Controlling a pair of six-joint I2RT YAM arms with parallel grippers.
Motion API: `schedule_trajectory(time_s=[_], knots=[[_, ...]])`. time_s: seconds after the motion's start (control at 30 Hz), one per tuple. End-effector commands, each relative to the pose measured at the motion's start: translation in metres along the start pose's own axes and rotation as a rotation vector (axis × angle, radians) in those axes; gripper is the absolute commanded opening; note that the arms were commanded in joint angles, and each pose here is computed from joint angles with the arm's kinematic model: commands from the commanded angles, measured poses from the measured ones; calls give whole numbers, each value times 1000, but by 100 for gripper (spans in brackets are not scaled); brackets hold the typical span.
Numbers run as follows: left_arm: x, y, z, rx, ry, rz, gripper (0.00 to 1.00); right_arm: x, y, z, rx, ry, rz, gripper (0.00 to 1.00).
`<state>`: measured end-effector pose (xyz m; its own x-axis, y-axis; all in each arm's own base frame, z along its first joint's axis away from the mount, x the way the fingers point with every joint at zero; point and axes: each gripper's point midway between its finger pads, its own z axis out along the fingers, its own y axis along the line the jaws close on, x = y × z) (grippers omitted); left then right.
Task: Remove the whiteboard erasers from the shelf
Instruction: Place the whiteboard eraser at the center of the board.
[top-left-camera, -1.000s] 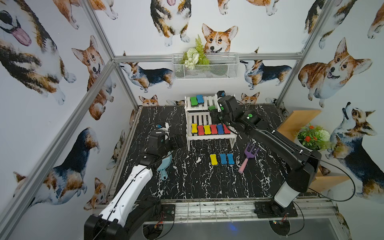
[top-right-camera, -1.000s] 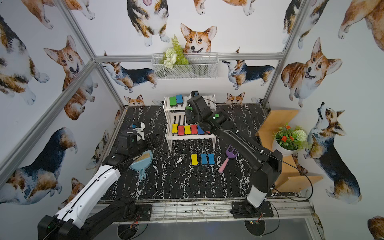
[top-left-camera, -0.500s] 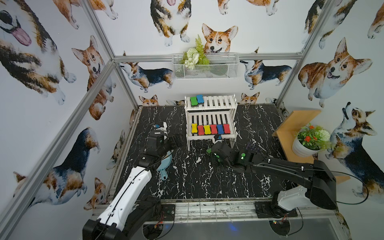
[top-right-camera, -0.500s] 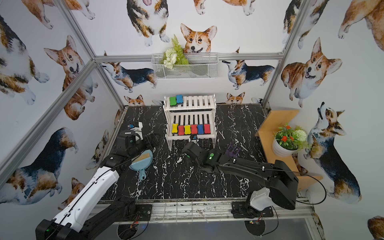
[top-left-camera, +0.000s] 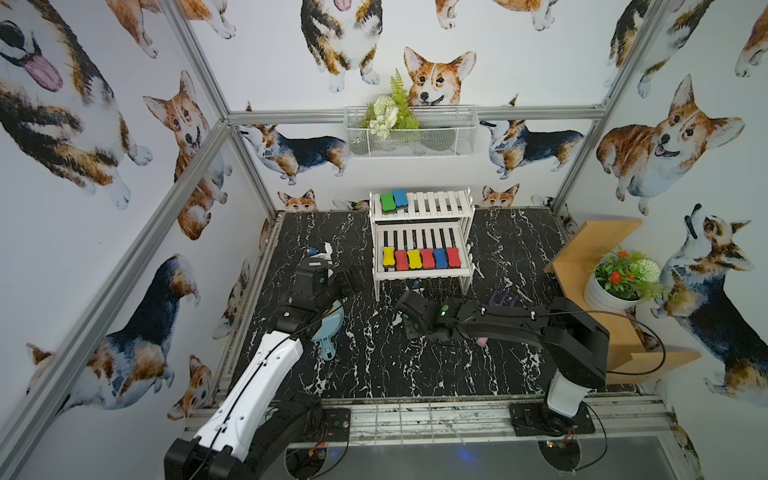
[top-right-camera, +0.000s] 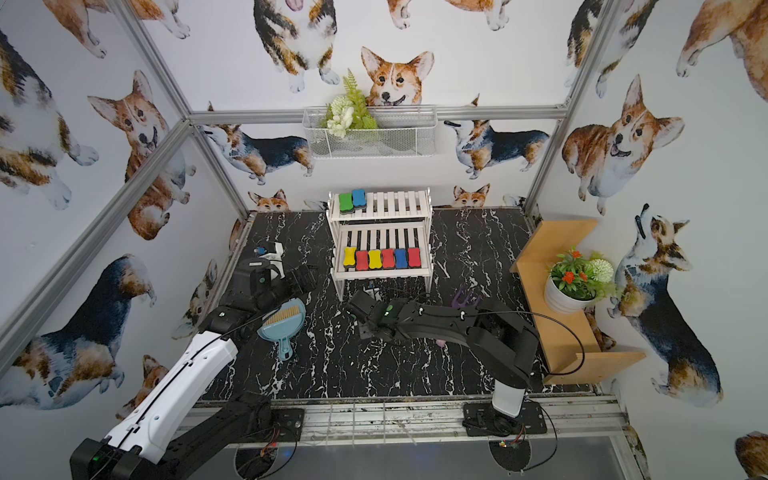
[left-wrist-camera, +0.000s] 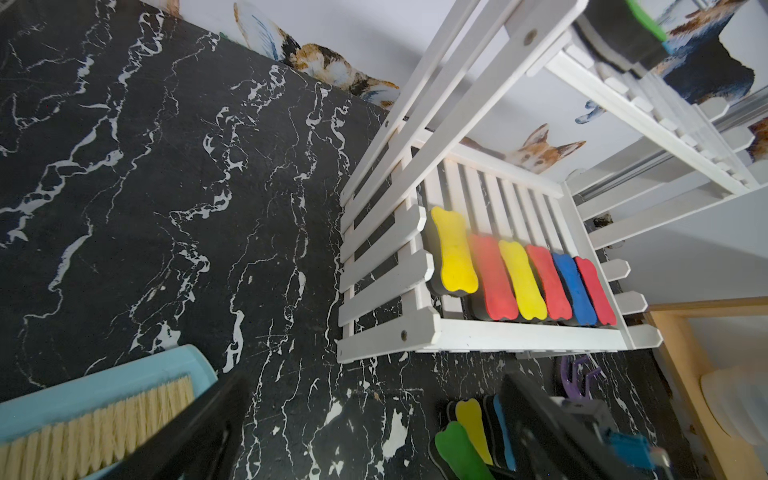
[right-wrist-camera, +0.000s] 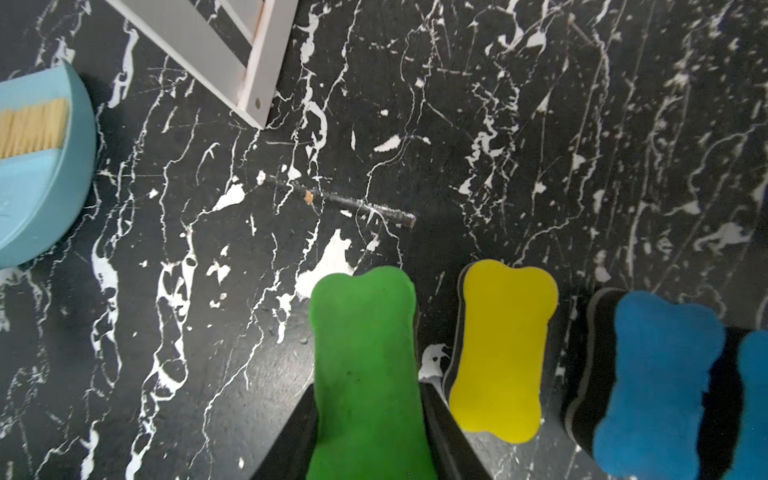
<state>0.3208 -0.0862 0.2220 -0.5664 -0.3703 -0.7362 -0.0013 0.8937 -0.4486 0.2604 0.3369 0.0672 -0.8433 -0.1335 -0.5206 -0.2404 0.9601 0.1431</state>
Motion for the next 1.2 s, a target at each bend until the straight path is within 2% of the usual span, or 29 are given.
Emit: schedule_trajectory(time_s=[0.0, 0.43, 0.73, 0.97, 1.17], knots=[[-6, 4, -5, -29, -21, 6, 99, -8, 0, 6, 33, -52, 27, 38], [-4, 6, -6, -37, -21, 9, 100, -2, -6, 37, 145, -69, 40, 39], [-2, 6, -5, -31, -16, 13, 100, -3, -4, 40, 145, -74, 40, 54], [-1, 4, -4, -21, -12, 12, 100, -16, 7, 18, 106, -138, 14, 58], [-3, 1, -4, -12, -12, 15, 100, -38, 20, -31, 12, -217, -35, 57]])
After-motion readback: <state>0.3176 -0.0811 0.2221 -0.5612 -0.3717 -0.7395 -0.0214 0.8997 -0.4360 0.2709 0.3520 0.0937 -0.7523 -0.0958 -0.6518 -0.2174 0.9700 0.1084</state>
